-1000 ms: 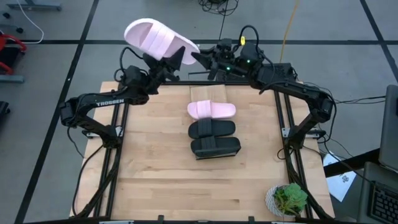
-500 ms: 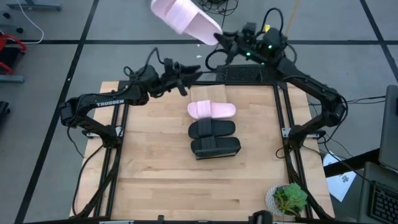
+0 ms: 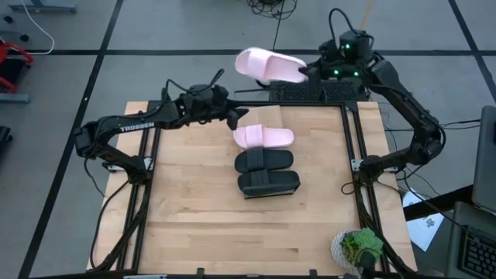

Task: Pick and place slides into the shelf
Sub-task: Put the pink slide on the shelf

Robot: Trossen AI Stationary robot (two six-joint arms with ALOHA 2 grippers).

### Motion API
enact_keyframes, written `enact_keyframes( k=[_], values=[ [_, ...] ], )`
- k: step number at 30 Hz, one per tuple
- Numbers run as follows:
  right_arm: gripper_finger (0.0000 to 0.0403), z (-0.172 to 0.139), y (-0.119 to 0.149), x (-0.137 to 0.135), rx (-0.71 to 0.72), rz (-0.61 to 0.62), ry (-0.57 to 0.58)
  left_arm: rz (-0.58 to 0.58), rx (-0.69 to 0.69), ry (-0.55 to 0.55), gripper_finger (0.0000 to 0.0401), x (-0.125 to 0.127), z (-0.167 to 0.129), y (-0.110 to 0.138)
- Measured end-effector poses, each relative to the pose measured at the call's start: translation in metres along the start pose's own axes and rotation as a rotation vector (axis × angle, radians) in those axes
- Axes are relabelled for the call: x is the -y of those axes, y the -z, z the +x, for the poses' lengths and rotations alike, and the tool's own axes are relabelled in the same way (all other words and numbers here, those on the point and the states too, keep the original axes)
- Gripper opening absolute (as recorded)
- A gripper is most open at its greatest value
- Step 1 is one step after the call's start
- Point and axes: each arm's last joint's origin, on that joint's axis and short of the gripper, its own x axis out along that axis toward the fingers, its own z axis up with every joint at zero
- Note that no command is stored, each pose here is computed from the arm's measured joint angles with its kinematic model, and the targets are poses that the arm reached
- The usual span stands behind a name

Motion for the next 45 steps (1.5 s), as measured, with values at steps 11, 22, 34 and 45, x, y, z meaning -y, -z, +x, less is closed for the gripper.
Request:
enact_keyframes(
  k=[11,22,34,45],
  values=[
    [0.0049,0.022,0.023,0.017,-0.254,0.057,-0.089,0.042,-0.316,-0.373,0.0234,-0.023,-0.023,0.028],
    [0.0049,0.088,0.047,0.016,-0.449,0.082,-0.174,0.147,-0.499,-0.707,0.0234,-0.032,-0.061,0.040],
    [0.0049,0.132,0.063,0.028,-0.498,0.134,-0.118,0.191,-0.495,-0.771,0.0234,-0.034,-0.063,0.040],
    [0.0049,0.148,0.070,0.037,-0.519,0.169,-0.094,0.218,-0.505,-0.766,0.0234,-0.034,-0.063,0.040]
  ],
)
